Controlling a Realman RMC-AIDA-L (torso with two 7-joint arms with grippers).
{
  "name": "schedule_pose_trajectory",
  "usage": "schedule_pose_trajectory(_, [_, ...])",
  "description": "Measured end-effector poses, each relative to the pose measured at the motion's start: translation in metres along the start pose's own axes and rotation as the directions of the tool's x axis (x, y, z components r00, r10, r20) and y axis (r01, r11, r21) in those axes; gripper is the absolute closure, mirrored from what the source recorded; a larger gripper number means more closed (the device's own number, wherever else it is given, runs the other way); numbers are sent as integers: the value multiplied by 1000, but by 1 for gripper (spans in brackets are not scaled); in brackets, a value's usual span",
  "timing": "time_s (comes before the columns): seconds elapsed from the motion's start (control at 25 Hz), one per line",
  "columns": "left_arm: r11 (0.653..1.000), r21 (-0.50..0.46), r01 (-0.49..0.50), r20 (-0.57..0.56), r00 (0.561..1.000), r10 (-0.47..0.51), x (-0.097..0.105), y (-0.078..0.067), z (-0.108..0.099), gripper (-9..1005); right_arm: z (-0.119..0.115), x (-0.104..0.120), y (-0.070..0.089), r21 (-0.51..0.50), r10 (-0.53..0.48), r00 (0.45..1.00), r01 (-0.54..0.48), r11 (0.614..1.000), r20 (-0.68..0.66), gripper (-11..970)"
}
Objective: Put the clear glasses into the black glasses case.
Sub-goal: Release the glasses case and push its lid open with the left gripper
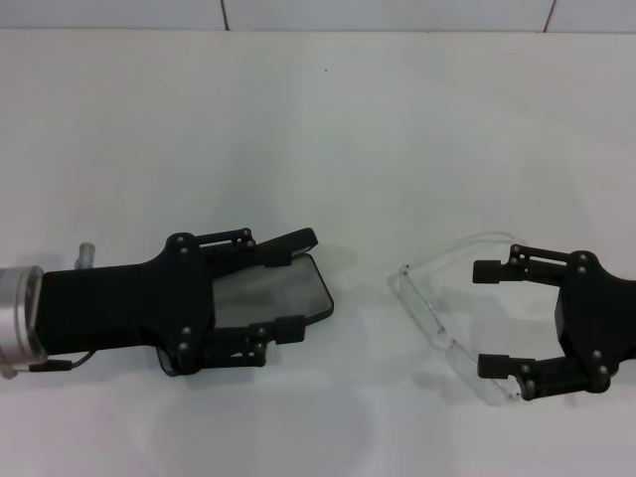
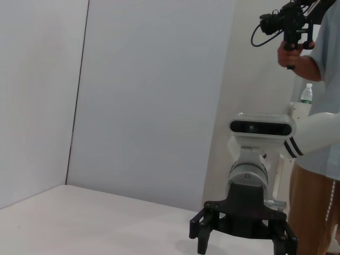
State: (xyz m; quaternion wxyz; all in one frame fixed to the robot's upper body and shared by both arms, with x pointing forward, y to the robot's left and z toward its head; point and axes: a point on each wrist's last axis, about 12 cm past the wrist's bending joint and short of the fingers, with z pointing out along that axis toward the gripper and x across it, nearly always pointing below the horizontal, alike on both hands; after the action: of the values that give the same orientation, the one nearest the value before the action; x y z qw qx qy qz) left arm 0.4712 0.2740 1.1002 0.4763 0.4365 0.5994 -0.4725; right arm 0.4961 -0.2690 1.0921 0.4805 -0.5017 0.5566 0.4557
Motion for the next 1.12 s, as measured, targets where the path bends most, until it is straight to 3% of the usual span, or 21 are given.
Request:
schedule_pose_trajectory(0.52, [1000,-9,16,16,1000,-16,2,1,2,255,3,1,1,3,5,1000,-5,1000,8,87])
schedule_pose_trajectory(0.72, [994,-89,67,59,996,-62,-24,15,-3,255,5,0,0,3,3,1000,-4,1000,14,87])
schedule_pose_trajectory(0.92, [953,-241,185,-100,972,-214,-62,39,-1,256,9,1,-1,8,4,1000,-4,1000,11,87])
schedule_pose_trajectory(1.04, [925,-317,209,-252,922,-295,-82,47,13,257,10,0,-2,6,2,1000,-2,1000,11,87])
schedule_pose_trajectory(1.12, [896,-394,204,-359,863,-355,-97,53,24,257,11,1,-2,9,4,1000,-4,1000,11,87])
